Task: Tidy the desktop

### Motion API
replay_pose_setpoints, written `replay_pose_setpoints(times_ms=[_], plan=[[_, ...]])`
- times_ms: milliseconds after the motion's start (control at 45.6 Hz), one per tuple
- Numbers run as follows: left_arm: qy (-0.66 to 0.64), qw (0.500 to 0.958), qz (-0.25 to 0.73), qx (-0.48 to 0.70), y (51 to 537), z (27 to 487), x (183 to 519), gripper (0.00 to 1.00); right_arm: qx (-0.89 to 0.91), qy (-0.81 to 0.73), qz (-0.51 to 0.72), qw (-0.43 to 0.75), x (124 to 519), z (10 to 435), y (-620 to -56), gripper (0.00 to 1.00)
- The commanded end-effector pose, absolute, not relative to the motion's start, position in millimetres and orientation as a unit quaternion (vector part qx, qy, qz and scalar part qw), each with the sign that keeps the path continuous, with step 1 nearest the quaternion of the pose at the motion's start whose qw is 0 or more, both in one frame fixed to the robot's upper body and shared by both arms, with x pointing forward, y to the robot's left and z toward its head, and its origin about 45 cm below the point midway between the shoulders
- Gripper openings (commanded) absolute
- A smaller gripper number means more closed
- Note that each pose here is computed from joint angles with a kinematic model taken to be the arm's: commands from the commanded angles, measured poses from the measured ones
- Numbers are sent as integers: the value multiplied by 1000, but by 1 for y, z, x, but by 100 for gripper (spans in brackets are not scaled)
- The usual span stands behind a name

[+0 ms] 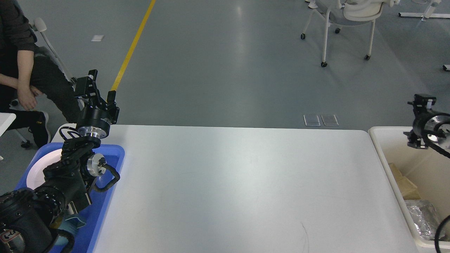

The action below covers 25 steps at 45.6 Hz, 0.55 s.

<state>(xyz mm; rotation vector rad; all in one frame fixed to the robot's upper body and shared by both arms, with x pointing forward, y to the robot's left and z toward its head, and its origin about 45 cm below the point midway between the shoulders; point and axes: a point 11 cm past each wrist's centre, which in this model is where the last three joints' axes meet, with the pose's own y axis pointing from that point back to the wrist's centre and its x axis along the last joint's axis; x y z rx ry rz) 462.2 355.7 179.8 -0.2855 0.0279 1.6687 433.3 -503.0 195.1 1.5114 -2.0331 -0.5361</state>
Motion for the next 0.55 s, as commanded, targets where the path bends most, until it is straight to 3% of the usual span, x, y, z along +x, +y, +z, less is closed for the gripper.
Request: replay_pose_setpoints(times_ms=[0, 241, 527], plan=[[12, 662, 739, -126, 356, 180, 462, 97, 603, -767, -167, 141, 462, 216, -471, 100], [13, 662, 738, -126, 356, 179, 462, 97, 651, -747, -96, -91, 481, 239, -406, 100], [13, 662, 738, -126, 356, 179, 462, 96, 664, -718, -162, -133, 472, 197, -345, 100]])
